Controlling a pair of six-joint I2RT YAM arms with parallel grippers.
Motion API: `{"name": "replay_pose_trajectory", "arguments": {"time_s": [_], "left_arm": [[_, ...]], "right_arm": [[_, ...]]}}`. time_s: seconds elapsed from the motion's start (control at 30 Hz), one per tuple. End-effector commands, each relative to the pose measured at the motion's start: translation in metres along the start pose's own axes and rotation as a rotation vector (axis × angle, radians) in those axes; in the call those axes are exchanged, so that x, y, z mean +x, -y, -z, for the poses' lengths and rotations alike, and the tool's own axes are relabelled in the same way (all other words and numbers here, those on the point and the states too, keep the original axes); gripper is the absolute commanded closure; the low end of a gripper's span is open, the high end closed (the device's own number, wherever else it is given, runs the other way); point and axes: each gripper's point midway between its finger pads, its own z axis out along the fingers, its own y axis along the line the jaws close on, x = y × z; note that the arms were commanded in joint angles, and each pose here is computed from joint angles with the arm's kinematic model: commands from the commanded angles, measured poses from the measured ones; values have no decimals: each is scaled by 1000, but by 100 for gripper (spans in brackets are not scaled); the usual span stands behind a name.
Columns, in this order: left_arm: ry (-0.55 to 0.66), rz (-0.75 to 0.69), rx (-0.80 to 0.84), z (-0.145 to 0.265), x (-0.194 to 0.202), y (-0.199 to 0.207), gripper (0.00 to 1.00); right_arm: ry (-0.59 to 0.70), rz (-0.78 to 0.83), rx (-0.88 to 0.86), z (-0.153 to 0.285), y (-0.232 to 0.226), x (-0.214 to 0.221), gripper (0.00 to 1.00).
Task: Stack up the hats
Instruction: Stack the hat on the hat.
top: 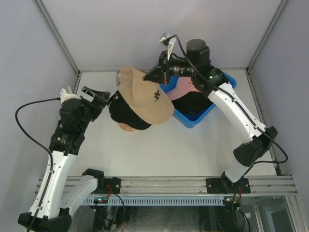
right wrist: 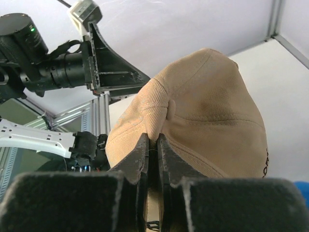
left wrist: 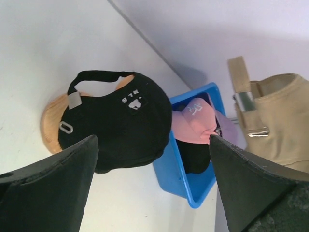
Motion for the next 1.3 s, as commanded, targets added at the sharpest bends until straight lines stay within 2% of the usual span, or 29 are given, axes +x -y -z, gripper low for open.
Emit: {"name": "replay_pose_trajectory", "arguments": {"time_s": [0.0, 0.57, 0.97, 1.27], "left_arm": [[11, 52, 152, 7, -11, 32, 0], [-22, 138, 63, -30, 8, -9, 0], [-1, 199, -45, -55, 19, -47, 3], [45, 233, -68, -61, 17, -60, 7]], "right_arm": [[54, 71, -109, -16, -26, -19, 100], [-28, 20, -225, -69, -12, 20, 100], [-105, -9, -246, -82, 12, 47, 100], [-145, -50, -255, -86, 36, 65, 100]]}}
